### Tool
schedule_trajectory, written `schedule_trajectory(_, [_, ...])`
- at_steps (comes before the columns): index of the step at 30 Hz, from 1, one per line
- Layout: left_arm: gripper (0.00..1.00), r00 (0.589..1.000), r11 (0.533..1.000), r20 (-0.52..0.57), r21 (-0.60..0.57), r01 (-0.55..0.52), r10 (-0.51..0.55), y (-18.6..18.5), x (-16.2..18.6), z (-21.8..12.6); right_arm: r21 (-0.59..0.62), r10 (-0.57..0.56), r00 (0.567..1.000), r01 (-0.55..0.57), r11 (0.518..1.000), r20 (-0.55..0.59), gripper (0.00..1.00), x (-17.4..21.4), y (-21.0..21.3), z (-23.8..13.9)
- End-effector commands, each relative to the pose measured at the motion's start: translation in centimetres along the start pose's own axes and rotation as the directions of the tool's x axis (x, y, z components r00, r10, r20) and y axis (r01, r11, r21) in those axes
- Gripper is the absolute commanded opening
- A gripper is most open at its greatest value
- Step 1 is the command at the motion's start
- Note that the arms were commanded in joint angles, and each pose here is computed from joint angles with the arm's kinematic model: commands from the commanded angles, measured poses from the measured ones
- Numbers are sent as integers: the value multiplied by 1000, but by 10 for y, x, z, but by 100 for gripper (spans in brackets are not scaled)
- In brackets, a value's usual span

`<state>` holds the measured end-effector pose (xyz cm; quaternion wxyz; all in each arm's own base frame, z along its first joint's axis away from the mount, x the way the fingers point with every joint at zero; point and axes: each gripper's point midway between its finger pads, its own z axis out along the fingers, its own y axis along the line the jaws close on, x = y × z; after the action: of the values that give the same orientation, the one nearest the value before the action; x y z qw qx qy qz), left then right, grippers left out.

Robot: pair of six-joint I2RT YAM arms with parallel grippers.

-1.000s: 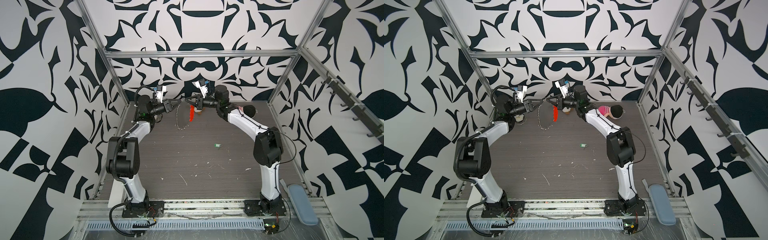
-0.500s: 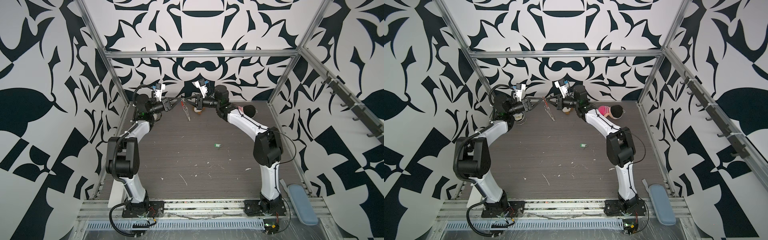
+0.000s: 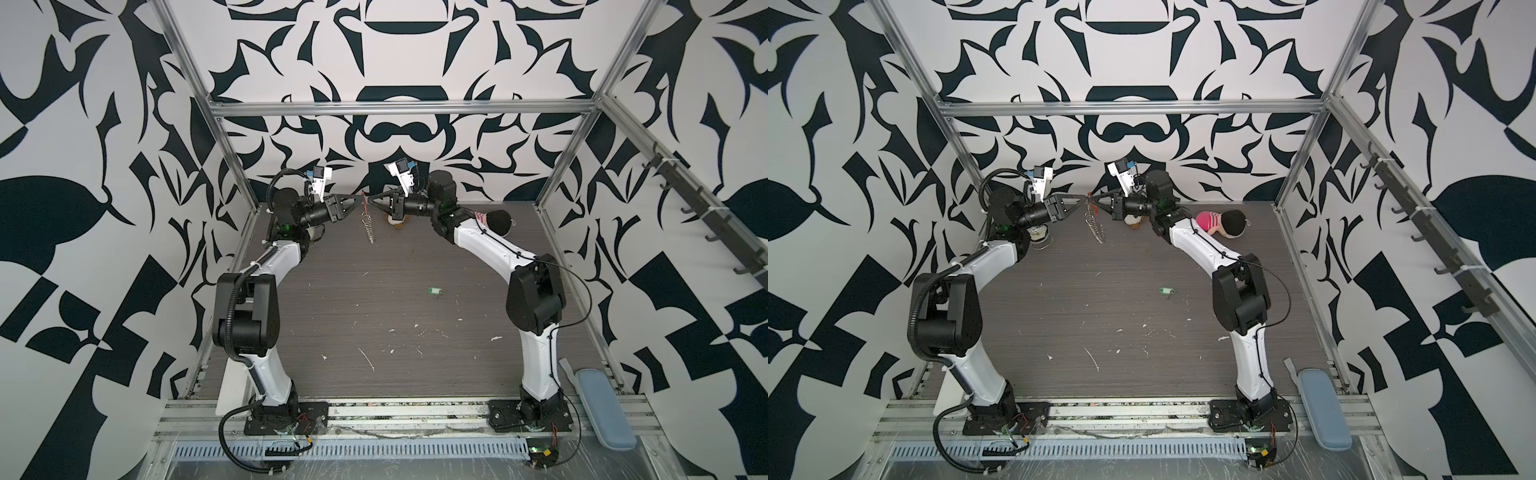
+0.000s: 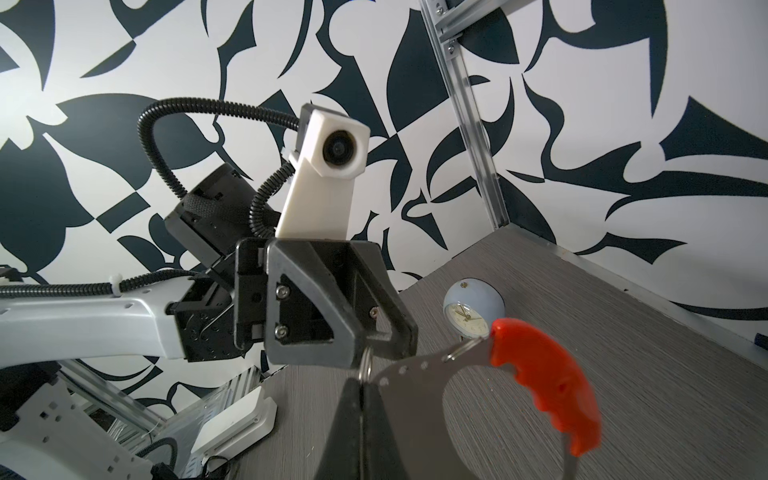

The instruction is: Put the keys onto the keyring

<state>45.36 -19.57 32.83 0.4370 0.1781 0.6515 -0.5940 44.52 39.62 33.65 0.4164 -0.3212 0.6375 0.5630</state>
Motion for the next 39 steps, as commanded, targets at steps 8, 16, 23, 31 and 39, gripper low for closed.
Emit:
schedule_trajectory(8, [25,998,996,10,57,-64,64,-12,-5,3,-53,-103,991,108,993,91,0,-44,34,-5])
schedule_trajectory(16, [35,998,996,10,62,-65,64,-13,-5,3,-66,-103,990,110,992,99,0,-47,37,0])
schedule_trajectory(23, [24,998,996,8,69,-57,57,-13,-5,4,-66,-102,990,109,992,100,0,-47,37,-1])
schedule_trajectory(31, [5,998,995,15,78,-61,60,-16,-7,4,-71,-94,992,100,992,88,0,-43,38,0])
schedule_trajectory(39, [0,994,992,51,77,-98,94,-24,-10,1,51,-76,996,73,996,43,0,-31,16,-13])
